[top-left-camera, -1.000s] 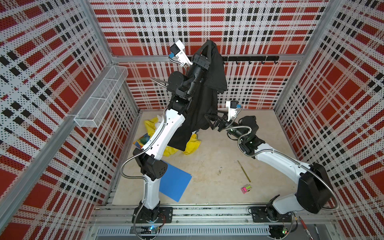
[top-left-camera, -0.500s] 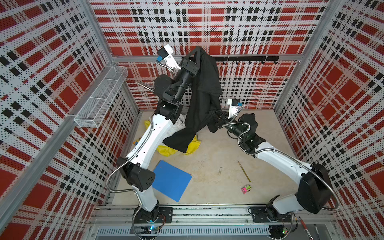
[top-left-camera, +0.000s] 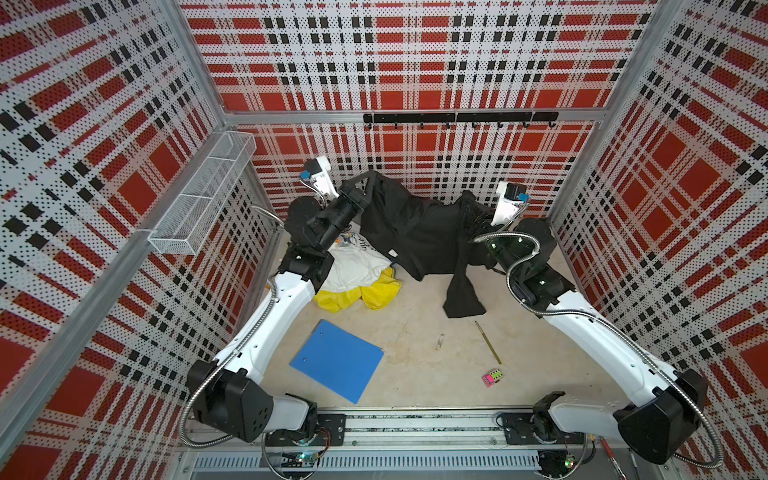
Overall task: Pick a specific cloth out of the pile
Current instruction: 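Hold the black garment with both grippers and move it away from the pile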
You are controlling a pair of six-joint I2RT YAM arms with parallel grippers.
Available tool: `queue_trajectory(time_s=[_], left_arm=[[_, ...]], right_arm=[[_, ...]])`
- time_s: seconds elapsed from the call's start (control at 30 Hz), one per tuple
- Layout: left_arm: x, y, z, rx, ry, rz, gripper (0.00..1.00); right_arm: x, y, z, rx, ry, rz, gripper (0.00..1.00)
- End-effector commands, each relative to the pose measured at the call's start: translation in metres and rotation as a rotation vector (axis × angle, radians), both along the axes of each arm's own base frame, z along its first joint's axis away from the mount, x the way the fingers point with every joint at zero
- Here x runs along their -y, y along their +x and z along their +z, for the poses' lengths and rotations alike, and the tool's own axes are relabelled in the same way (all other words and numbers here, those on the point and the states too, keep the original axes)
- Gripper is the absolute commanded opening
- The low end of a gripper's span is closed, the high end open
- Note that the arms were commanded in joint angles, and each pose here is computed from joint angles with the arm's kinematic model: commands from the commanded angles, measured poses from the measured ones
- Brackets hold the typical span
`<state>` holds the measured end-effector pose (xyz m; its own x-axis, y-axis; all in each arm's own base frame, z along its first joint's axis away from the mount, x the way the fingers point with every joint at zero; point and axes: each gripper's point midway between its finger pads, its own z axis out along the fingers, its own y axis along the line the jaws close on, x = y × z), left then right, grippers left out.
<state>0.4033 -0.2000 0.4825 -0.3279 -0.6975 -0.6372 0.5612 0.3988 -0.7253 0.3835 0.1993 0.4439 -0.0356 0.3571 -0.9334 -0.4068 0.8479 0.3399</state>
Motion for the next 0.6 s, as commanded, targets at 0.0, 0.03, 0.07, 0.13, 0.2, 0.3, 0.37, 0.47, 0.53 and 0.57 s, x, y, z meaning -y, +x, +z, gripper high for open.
queue_trajectory(time_s=[0.0,0.03,0.07,0.13,0.2,0.3,0.37,0.47,0.53,0.57], left_arm=[[0.037,-0.022,-0.015,0.026,0.086,-0.113,0.06],[0.05,-0.024,-0.022,0.022,0.108,-0.135,0.07],[0.061,-0.024,-0.028,0.019,0.129,-0.154,0.07],[0.08,-0.025,-0.036,0.014,0.161,-0.182,0.09],[0.097,-0.025,-0.042,0.012,0.184,-0.21,0.11],[0.128,-0.023,-0.06,-0.01,0.247,-0.252,0.14],[0.145,-0.019,-0.082,-0.048,0.299,-0.251,0.15],[0.165,-0.012,-0.121,-0.118,0.342,-0.264,0.26],[0.179,-0.011,-0.147,-0.151,0.375,-0.284,0.35],[0.187,-0.013,-0.158,-0.157,0.397,-0.295,0.39]], right_arm=[[0.02,-0.007,0.046,0.099,-0.024,-0.086,0.01],[0.023,-0.006,0.05,0.097,-0.036,-0.106,0.01],[0.027,-0.004,0.054,0.097,-0.045,-0.125,0.01],[0.035,0.002,0.06,0.089,-0.051,-0.135,0.01],[0.04,0.008,0.062,0.077,-0.055,-0.141,0.01],[0.047,0.014,0.062,0.066,-0.06,-0.146,0.01],[0.047,0.02,0.055,0.049,-0.065,-0.135,0.02],[0.055,0.032,0.038,0.009,-0.057,-0.139,0.01],[0.063,0.041,0.025,-0.024,-0.039,-0.144,0.01],[0.067,0.044,0.02,-0.037,-0.033,-0.148,0.01]])
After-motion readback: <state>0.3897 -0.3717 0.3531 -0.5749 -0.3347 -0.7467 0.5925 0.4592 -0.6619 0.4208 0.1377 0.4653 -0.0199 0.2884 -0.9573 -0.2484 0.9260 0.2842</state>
